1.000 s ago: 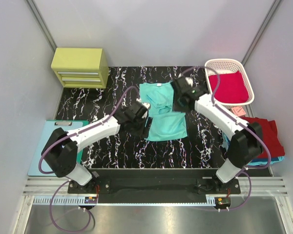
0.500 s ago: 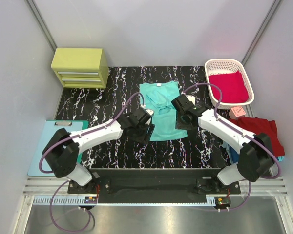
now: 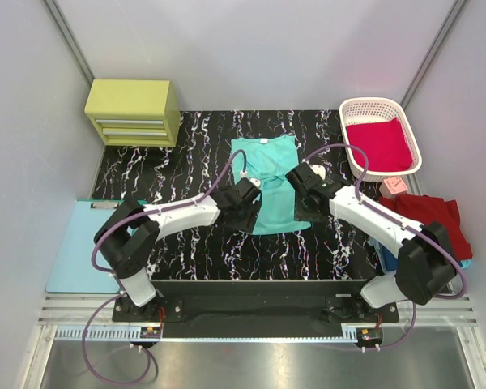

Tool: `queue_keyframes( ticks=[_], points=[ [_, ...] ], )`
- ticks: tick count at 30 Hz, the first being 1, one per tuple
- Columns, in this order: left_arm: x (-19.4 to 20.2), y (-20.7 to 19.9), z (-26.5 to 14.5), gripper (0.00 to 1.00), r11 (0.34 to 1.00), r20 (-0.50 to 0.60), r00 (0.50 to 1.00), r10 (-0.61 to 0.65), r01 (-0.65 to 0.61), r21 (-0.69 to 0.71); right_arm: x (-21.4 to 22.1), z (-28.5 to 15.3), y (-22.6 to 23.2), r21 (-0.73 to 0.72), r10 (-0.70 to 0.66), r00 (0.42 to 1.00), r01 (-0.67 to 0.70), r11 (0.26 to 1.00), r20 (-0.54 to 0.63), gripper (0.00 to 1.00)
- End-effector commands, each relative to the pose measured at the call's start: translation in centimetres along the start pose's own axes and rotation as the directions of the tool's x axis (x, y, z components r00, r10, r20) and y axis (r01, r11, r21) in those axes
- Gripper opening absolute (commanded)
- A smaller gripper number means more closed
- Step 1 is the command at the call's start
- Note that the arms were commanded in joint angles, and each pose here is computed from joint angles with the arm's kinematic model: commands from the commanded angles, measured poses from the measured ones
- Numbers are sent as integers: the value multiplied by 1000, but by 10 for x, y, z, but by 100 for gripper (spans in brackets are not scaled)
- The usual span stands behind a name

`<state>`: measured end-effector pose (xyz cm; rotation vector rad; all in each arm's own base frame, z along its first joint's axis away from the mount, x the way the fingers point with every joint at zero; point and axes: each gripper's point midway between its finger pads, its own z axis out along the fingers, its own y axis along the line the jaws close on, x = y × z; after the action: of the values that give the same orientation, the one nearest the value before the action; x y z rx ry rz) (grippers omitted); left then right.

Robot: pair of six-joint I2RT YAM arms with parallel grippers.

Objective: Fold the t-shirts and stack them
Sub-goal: Grab one side of the 2/3 rectangular tshirt with both arms

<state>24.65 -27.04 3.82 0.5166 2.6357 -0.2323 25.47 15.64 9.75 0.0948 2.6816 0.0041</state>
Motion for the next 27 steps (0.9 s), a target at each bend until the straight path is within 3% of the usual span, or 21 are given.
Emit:
queue_keyframes(
  ticks=[1, 10, 18, 27],
  points=[
    [-37, 1, 0, 60, 998, 118, 991, -56, 60, -33, -7, -5, -4, 9, -7, 998, 6, 1000, 56, 44],
    [-15, 4, 6, 51, 997, 58, 996, -74, 75, -22, -5, -3, -6, 18, -4, 998, 3, 1000, 55, 44],
    [11, 6, 10, 34, 996, 7, 996, -86, 86, -8, -1, 3, -5, 24, -2, 999, 1, 1000, 36, 43],
    [15, 5, 11, 25, 995, -3, 995, -97, 97, 0, 2, 8, -12, 59, -2, 999, -1, 998, 38, 43]
  ],
)
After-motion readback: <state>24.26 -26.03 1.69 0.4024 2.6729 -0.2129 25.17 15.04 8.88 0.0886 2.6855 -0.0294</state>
